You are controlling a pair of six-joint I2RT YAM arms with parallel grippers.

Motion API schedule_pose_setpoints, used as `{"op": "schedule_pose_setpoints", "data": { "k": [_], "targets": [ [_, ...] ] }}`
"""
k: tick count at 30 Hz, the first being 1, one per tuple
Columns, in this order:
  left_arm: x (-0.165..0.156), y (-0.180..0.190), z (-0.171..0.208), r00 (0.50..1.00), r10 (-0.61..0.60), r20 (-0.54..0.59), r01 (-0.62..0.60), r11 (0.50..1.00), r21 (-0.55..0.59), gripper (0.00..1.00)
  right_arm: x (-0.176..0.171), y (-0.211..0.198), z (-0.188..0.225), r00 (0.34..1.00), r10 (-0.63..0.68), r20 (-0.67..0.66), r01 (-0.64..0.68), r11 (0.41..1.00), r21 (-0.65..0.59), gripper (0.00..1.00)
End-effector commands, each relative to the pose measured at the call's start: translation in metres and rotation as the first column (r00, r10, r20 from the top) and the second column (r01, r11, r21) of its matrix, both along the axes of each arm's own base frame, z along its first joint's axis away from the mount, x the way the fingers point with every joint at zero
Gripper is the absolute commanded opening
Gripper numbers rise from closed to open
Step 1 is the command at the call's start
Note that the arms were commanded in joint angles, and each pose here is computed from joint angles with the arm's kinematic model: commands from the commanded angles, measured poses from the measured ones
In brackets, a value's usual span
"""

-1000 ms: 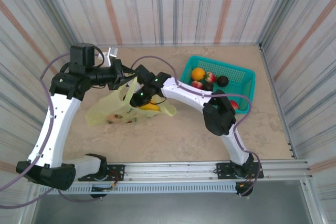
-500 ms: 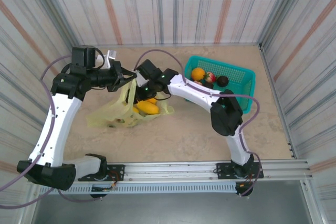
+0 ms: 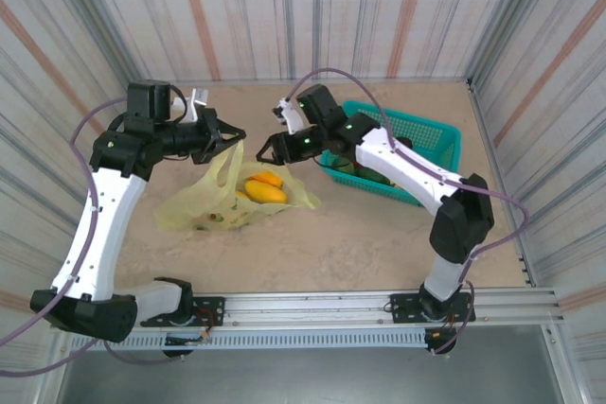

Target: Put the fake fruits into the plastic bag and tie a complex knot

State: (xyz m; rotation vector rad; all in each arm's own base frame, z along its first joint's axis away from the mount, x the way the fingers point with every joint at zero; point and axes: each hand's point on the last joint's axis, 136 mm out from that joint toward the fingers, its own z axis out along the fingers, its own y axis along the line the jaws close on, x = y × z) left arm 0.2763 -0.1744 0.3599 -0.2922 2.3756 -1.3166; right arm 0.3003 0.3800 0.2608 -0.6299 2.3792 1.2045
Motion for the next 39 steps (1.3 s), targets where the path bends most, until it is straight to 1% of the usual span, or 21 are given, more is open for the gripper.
{"op": "schedule_pose_setpoints", "data": {
  "k": [1, 4, 7, 9, 11, 13, 17, 22, 25, 28, 30, 32, 35, 39],
  "targets": [
    [0.003, -0.001, 0.013, 1.000, -0.002, 0.025, 0.003, 1.000, -0.016, 0.00, 0.003, -0.023, 0.025, 0.998, -0.063, -0.010, 0.063, 0.996, 0.067, 0.61],
    [0.002, -0.003, 0.011, 1.000, -0.011, 0.013, 0.011, 1.000, -0.016, 0.00, 0.017, -0.054, 0.023, 0.985, -0.165, -0.043, 0.168, 0.983, 0.069, 0.61],
    [0.001, -0.005, 0.009, 1.000, -0.017, 0.000, 0.017, 1.000, -0.018, 0.00, 0.030, -0.092, 0.010, 0.959, -0.278, -0.062, 0.279, 0.960, 0.013, 0.61],
    [0.002, -0.005, 0.009, 1.000, -0.016, -0.002, 0.016, 1.000, -0.017, 0.00, 0.036, -0.122, -0.006, 0.929, -0.366, -0.048, 0.359, 0.927, -0.109, 0.61],
    [0.002, -0.005, 0.010, 1.000, -0.021, -0.003, 0.021, 1.000, -0.014, 0.00, 0.040, -0.146, -0.016, 0.908, -0.418, -0.013, 0.405, 0.887, -0.219, 0.61],
    [0.002, -0.006, 0.009, 1.000, -0.028, -0.007, 0.028, 1.000, -0.011, 0.00, 0.044, -0.166, -0.024, 0.887, -0.462, 0.005, 0.444, 0.850, -0.284, 0.61],
    [0.004, -0.008, 0.008, 0.999, -0.033, -0.011, 0.033, 0.999, -0.012, 0.00, 0.053, -0.201, -0.042, 0.827, -0.562, -0.007, 0.522, 0.773, -0.360, 0.61],
    [0.005, -0.013, 0.006, 0.999, -0.048, -0.015, 0.048, 0.999, -0.012, 0.00, 0.073, -0.225, -0.061, 0.778, -0.628, -0.019, 0.563, 0.711, -0.422, 0.60],
    [0.005, -0.013, 0.004, 0.999, -0.051, -0.020, 0.051, 0.999, -0.009, 0.00, 0.087, -0.231, -0.073, 0.753, -0.658, -0.021, 0.580, 0.678, -0.452, 0.61],
    [0.004, -0.014, 0.003, 0.998, -0.052, -0.022, 0.052, 0.999, -0.008, 0.00, 0.104, -0.234, -0.081, 0.735, -0.678, 0.006, 0.602, 0.649, -0.465, 0.64],
    [0.004, -0.014, 0.001, 0.998, -0.053, -0.024, 0.053, 0.999, -0.007, 0.00, 0.117, -0.236, -0.084, 0.720, -0.693, 0.035, 0.621, 0.621, -0.478, 0.67],
    [0.004, -0.014, 0.000, 0.998, -0.055, -0.024, 0.055, 0.998, -0.004, 0.00, 0.132, -0.242, -0.089, 0.693, -0.717, 0.078, 0.650, 0.575, -0.496, 0.69],
    [0.003, -0.013, -0.002, 0.998, -0.055, -0.022, 0.055, 0.998, -0.001, 0.00, 0.152, -0.249, -0.101, 0.645, -0.759, 0.090, 0.689, 0.527, -0.498, 0.67],
    [0.002, -0.012, -0.004, 0.998, -0.054, -0.024, 0.054, 0.999, 0.006, 0.00, 0.174, -0.243, -0.120, 0.613, -0.788, 0.049, 0.701, 0.515, -0.492, 0.65]
  ]
}}
